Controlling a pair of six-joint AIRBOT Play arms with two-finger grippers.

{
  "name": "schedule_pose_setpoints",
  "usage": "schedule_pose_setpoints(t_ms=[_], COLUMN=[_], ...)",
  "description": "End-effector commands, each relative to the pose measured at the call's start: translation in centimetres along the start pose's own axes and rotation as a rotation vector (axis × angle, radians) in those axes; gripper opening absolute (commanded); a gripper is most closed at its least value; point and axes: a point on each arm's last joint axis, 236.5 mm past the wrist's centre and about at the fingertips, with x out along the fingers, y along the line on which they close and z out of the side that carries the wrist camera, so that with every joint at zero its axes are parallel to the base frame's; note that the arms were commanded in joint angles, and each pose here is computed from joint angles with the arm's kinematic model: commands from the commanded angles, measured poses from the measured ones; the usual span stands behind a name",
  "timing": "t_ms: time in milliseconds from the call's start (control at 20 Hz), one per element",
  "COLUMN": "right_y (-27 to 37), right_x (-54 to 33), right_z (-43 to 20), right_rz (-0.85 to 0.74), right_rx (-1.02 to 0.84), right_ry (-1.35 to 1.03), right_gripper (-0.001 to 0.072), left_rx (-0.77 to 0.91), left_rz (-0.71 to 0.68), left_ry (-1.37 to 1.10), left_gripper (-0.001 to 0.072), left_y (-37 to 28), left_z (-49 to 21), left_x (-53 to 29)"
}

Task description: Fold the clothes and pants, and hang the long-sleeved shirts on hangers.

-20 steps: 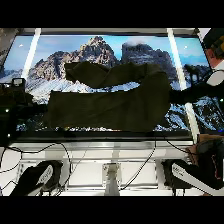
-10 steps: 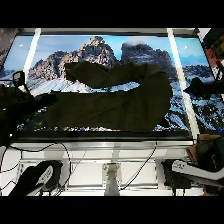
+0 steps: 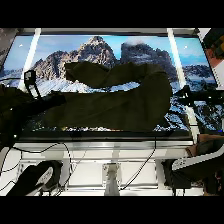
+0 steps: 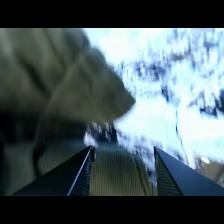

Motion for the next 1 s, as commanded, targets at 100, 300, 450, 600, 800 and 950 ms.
schedule_pose_setpoints(t_ms=[100,300,450,600,800,950], right_y=[1.0,2.1,3.8,7.3,11.0,12.9], right_x=[3.3,4.4,2.4,-3.6,-12.9,-18.4], right_z=[2.2,2.8,3.1,3.4,1.4,0.8], right_rz=[0.016,0.015,0.048,0.077,-0.059,-0.151], right_rx=[0.019,-0.003,-0.029,-0.128,-0.347,-0.427], right_ry=[-0.082,-0.115,-0.116,-0.162,-0.23,-0.366], right_gripper=[0.0426,0.0194,0.0037,0.0036,0.0036,0.0036], left_rx=[-0.005,-0.005,-0.006,-0.006,-0.006,-0.006], left_rz=[-0.005,-0.004,-0.002,-0.001,0.0,0.001], left_ry=[0.002,-0.01,-0.029,-0.038,-0.05,-0.06], left_gripper=[0.0009,0.001,0.0009,0.0009,0.0009,0.0009], left_y=[-0.2,-0.2,-0.1,-0.1,-0.1,0.0], left_z=[-0.1,0.2,0.7,0.9,1.2,1.4], left_x=[0.0,0.1,0.1,0.1,0.1,0.1])
